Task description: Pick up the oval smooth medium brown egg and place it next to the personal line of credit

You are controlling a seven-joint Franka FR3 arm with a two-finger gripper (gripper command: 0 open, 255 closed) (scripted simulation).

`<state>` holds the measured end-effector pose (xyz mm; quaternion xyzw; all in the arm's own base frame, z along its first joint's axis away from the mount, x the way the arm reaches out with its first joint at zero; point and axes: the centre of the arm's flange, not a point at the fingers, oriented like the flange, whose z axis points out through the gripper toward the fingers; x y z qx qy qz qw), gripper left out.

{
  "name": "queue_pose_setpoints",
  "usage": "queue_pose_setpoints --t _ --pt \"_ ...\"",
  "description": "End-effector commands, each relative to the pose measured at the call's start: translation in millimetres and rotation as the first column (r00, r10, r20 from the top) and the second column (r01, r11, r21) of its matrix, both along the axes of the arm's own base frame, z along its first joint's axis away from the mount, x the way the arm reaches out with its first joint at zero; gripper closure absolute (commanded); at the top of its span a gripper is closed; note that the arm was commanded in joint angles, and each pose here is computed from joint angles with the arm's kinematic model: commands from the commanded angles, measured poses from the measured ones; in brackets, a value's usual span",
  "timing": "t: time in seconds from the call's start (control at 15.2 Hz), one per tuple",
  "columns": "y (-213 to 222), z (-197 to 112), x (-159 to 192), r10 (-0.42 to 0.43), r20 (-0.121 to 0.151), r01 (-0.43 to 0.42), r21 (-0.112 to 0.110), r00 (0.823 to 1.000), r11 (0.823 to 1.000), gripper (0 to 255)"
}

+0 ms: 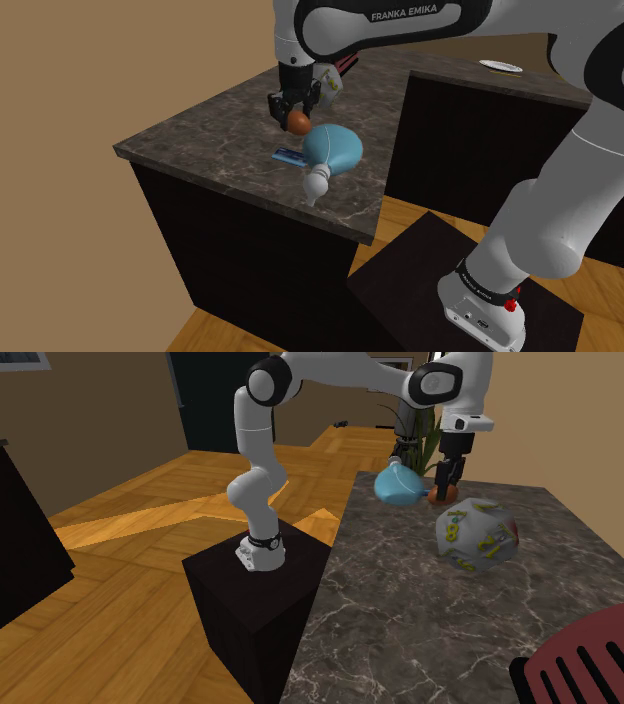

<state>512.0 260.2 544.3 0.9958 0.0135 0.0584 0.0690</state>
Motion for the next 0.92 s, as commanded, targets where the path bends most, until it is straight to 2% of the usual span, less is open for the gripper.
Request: queue_pose_setpoints --t 0.0,0.33,0.59,0.86 --pt "0 0 0 0.000 0.000 0.000 0.000 1.000 1.000 0" --pt "0 0 0 0.000 0.000 0.000 0.000 1.000 1.000 0" --pt "7 49 -6 0.000 0.000 0.000 0.000 1.000 1.000 0" --pt "7 49 -6 0.000 0.000 0.000 0.000 1.000 1.000 0"
